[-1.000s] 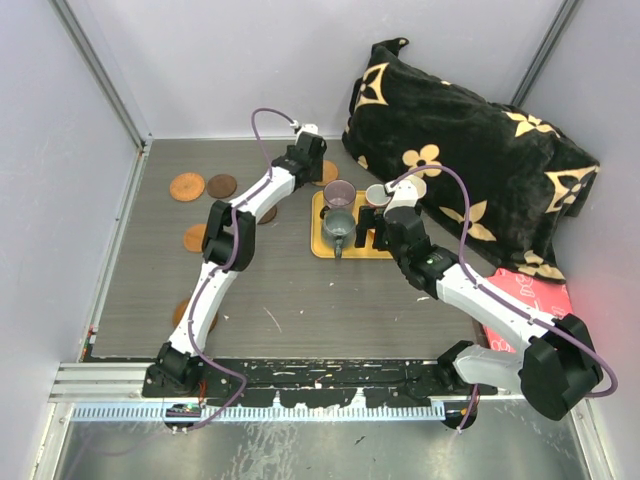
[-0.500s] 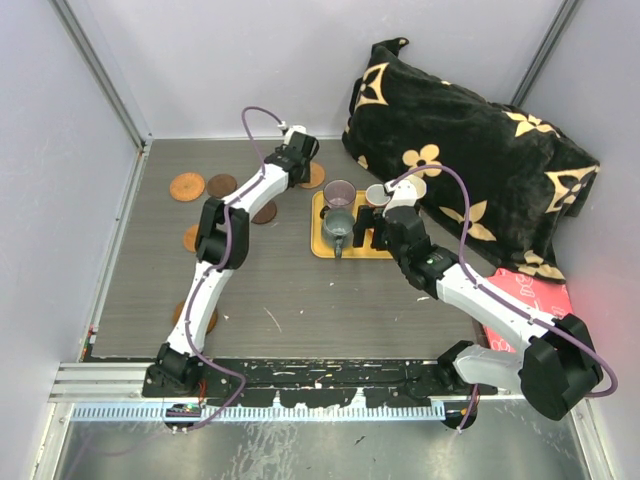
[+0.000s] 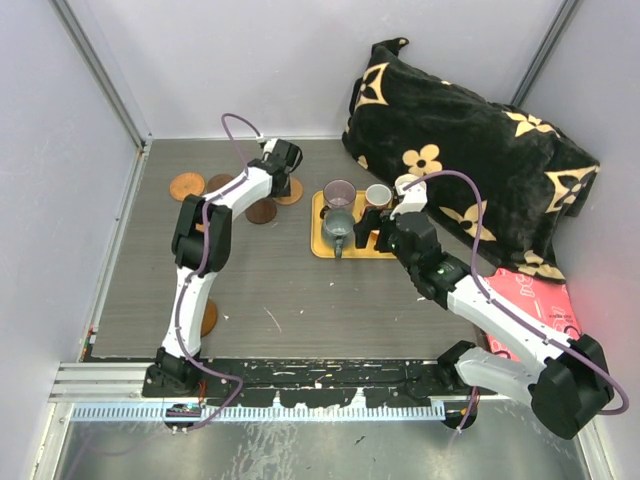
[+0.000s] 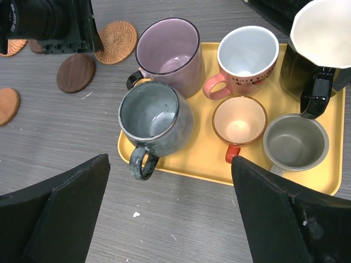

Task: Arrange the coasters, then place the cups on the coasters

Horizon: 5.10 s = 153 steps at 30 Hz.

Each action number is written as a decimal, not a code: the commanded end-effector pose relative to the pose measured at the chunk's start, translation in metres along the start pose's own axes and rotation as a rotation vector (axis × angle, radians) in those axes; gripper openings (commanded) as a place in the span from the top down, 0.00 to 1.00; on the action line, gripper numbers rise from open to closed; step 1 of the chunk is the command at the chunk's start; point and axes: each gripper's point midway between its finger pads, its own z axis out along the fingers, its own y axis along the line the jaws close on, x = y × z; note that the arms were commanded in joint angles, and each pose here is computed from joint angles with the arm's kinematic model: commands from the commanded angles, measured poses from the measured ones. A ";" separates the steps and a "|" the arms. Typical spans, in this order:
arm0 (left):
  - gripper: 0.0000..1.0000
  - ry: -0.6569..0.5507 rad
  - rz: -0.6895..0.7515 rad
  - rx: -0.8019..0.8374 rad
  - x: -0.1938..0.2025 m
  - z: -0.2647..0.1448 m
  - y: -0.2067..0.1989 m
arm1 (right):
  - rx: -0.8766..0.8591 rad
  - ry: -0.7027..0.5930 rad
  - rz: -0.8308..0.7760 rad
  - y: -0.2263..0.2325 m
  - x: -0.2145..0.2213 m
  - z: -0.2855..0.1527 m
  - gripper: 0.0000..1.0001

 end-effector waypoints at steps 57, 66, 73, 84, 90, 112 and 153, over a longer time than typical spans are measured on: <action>0.48 0.086 -0.047 -0.046 0.053 -0.066 0.036 | -0.109 -0.018 0.057 0.020 -0.004 -0.022 0.07; 0.43 -0.002 -0.130 -0.013 0.052 -0.100 0.058 | -0.114 -0.014 0.056 0.020 0.000 -0.023 0.07; 0.44 -0.040 -0.126 0.079 0.050 -0.109 0.050 | -0.126 -0.009 0.060 0.021 0.005 -0.023 0.07; 0.48 -0.092 -0.084 0.213 0.030 -0.092 0.007 | -0.106 0.005 0.043 0.015 0.011 -0.024 0.07; 0.54 -0.075 -0.077 0.249 0.031 -0.082 -0.013 | -0.097 0.013 0.037 0.014 0.012 -0.023 0.07; 0.53 -0.006 -0.043 0.240 0.043 -0.046 -0.035 | -0.098 0.025 0.032 0.018 0.009 -0.018 0.07; 0.51 -0.079 -0.162 0.077 0.050 -0.087 0.059 | -0.127 0.024 0.035 0.017 0.019 -0.024 0.07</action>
